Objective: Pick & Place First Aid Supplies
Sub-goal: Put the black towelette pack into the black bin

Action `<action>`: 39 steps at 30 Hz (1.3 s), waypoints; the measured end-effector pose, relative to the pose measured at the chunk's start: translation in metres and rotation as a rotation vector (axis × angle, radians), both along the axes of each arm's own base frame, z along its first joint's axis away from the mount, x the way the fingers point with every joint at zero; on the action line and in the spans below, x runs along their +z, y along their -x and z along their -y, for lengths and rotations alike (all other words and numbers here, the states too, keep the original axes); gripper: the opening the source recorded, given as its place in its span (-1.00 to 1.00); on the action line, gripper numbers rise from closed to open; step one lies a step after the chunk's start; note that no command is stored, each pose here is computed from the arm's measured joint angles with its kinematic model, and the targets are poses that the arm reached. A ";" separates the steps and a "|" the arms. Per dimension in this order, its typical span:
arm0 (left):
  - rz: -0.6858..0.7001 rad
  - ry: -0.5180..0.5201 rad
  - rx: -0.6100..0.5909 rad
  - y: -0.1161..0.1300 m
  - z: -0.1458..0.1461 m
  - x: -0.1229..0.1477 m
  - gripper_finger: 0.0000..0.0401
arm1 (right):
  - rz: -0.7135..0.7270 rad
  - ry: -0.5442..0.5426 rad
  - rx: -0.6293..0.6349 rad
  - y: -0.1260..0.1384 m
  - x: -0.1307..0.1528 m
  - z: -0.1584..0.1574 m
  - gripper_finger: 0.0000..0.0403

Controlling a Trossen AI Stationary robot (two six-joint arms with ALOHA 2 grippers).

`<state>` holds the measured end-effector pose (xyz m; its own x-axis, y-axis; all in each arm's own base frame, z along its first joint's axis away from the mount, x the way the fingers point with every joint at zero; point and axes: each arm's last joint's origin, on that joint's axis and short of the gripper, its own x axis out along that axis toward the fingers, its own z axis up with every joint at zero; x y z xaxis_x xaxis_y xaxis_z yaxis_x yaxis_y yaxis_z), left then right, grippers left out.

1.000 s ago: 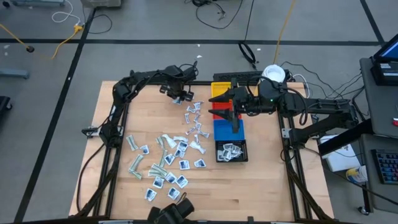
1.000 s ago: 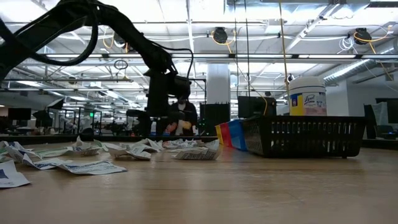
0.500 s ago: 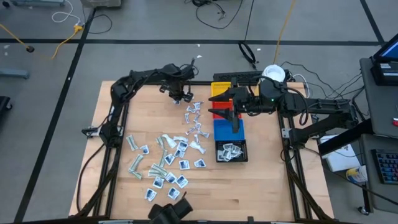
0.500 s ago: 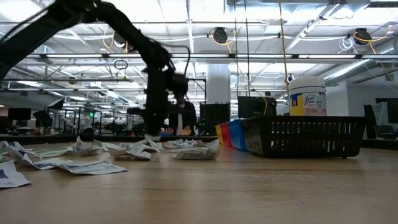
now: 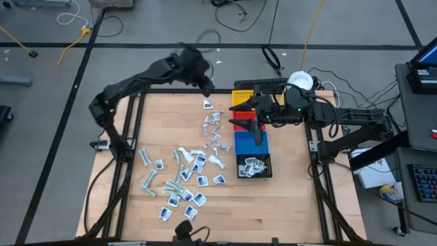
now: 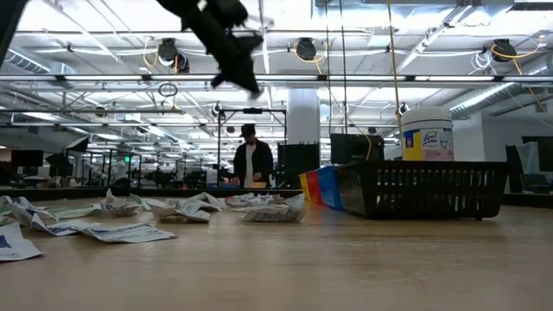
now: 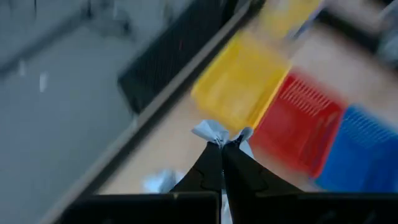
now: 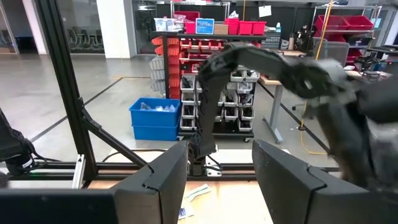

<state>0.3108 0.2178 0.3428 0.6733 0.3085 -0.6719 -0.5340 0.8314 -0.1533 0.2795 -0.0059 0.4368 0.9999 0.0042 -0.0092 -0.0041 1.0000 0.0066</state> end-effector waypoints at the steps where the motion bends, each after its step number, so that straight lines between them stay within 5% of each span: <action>1: 0.047 -0.031 -0.024 0.004 0.004 0.012 -0.99 | 0.001 0.000 0.000 0.000 0.000 0.000 -0.14; 16: 0.397 -0.265 -0.323 0.019 0.073 0.094 -1.00 | 0.052 -0.004 -0.001 0.000 0.005 0.000 -0.14; 30: 0.507 -0.344 0.124 -0.007 0.173 0.112 -1.00 | 0.057 -0.058 -0.277 0.001 0.005 -0.005 -0.14; 39: 0.594 -0.366 0.202 -0.011 0.219 0.118 -1.00 | 0.025 0.020 -0.336 -0.009 -0.003 -0.011 -0.14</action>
<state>0.3223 -0.0007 0.4612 0.7984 0.6008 -0.0400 -0.5959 0.7788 -0.1958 0.2880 0.0051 0.4342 0.9453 -0.3257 0.0189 0.3259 0.9454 -0.0086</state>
